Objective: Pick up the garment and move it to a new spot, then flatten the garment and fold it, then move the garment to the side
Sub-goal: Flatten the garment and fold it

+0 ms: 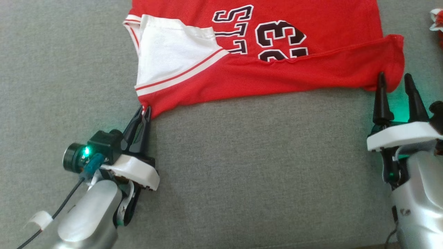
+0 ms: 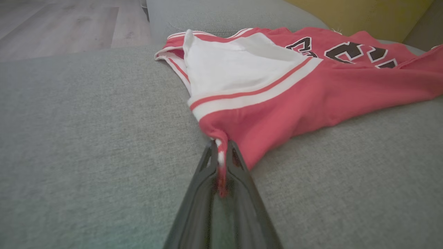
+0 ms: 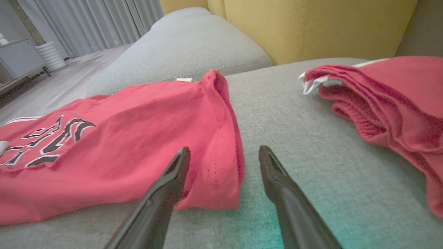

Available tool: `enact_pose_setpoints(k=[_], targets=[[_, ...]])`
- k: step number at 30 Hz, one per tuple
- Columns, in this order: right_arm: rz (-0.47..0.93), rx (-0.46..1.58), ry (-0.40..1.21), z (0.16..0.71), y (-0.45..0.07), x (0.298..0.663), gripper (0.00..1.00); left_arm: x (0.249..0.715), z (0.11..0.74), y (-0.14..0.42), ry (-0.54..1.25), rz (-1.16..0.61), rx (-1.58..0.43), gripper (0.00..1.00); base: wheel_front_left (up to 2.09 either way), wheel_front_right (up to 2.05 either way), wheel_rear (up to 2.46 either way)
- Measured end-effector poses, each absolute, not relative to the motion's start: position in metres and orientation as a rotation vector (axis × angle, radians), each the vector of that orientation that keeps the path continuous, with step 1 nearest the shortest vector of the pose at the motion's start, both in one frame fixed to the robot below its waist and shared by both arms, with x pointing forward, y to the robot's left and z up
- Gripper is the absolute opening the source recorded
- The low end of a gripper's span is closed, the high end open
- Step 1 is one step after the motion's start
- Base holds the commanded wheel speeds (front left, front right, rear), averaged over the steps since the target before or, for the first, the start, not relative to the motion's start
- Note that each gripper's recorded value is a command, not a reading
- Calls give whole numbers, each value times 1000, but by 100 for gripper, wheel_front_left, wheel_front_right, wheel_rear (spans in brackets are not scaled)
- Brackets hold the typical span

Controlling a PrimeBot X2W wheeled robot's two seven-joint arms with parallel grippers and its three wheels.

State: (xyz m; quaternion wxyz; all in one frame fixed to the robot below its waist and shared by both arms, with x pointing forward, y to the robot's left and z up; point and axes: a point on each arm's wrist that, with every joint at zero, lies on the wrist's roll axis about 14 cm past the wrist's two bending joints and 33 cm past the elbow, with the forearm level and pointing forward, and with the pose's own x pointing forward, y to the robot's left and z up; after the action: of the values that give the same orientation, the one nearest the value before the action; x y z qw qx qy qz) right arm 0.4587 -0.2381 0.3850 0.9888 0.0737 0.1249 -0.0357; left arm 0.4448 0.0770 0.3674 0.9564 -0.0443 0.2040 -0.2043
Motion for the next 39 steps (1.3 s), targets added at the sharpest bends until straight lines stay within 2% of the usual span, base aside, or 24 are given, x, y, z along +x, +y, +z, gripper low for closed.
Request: enact_pose_setpoints(k=[6, 7, 8, 9, 10, 11, 22, 30, 39], targets=[[-111, 192, 321, 366, -244, 465, 100, 443, 374, 84, 384, -415, -58, 0, 0, 0, 0], [-108, 197, 348, 360, -242, 463, 80, 443, 376, 85, 379, -414, -57, 0, 0, 0, 0], [-99, 199, 366, 356, -240, 463, 49, 443, 377, 86, 375, -412, -56, 0, 0, 0, 0], [-90, 201, 380, 355, -238, 464, 34, 443, 378, 86, 373, -411, -55, 0, 0, 0, 0], [-81, 206, 391, 354, -237, 465, 10, 443, 379, 87, 370, -410, -55, 0, 0, 0, 0], [-75, 210, 392, 354, -236, 467, 0, 442, 379, 87, 368, -410, -54, 0, 0, 0, 0], [25, 98, 411, 363, -244, 463, 0, 437, 404, 97, 290, -423, -34, 0, 0, 0, 0], [69, 51, 448, 360, -255, 419, 0, 396, 406, 98, 330, -442, -54, 0, 0, 0, 0], [82, 3, 494, 353, -266, 369, 0, 342, 391, 93, 473, -439, -142, 0, 0, 0, 0]])
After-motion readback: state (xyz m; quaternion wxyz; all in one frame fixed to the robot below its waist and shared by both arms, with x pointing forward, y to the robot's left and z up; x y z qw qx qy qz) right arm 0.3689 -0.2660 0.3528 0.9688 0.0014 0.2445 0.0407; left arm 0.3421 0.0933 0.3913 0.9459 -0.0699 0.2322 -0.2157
